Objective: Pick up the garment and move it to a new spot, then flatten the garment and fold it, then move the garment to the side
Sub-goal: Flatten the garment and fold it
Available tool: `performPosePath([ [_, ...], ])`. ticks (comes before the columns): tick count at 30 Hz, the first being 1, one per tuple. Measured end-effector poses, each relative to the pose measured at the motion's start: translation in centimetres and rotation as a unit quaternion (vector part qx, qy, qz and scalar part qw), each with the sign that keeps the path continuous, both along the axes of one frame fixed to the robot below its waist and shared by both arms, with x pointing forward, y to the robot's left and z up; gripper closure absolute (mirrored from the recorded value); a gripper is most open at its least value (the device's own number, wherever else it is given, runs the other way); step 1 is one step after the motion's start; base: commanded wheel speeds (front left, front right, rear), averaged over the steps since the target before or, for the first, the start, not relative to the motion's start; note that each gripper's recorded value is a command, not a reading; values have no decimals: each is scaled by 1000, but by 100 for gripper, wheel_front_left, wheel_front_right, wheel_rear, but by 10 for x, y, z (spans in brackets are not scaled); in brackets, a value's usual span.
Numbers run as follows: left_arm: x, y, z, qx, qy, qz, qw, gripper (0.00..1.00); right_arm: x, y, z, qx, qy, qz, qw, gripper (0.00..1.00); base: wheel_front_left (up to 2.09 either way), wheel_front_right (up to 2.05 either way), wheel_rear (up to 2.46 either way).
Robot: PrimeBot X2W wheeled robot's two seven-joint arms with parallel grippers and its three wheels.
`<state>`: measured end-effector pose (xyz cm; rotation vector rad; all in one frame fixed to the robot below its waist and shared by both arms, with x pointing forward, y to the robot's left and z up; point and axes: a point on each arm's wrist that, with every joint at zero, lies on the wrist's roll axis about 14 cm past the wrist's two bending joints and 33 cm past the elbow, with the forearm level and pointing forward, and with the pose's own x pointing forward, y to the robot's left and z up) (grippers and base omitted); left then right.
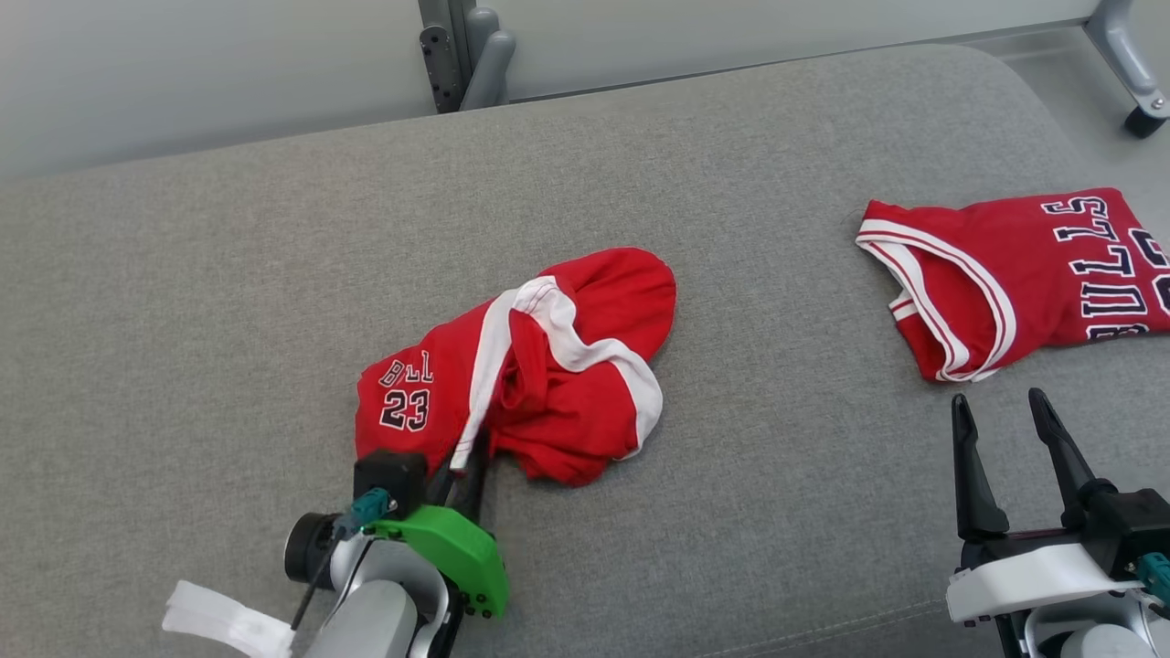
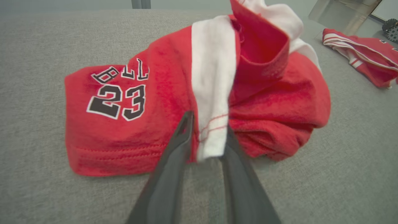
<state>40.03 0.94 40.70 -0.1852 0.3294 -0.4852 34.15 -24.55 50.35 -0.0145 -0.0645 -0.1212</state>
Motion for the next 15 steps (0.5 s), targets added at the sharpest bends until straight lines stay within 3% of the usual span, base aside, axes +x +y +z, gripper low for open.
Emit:
performPosePath([
  [4, 8, 0, 3, -46, 34, 14, 998, 100, -1, -3, 0, 0, 1, -5, 1000, 0, 0, 0, 0],
  [5, 16, -1, 16, -84, 46, 23, 995, 100, 0, -2, 0, 0, 0, -3, 1000, 0, 0, 0, 0],
  [12, 70, 28, 91, -186, 25, 68, 980, 100, 8, 8, 1, 0, -2, 15, 1000, 0, 0, 0, 0],
  [15, 91, 49, 135, -238, 5, 92, 967, 100, 12, 12, 3, 1, -7, 23, 1000, 0, 0, 0, 0],
])
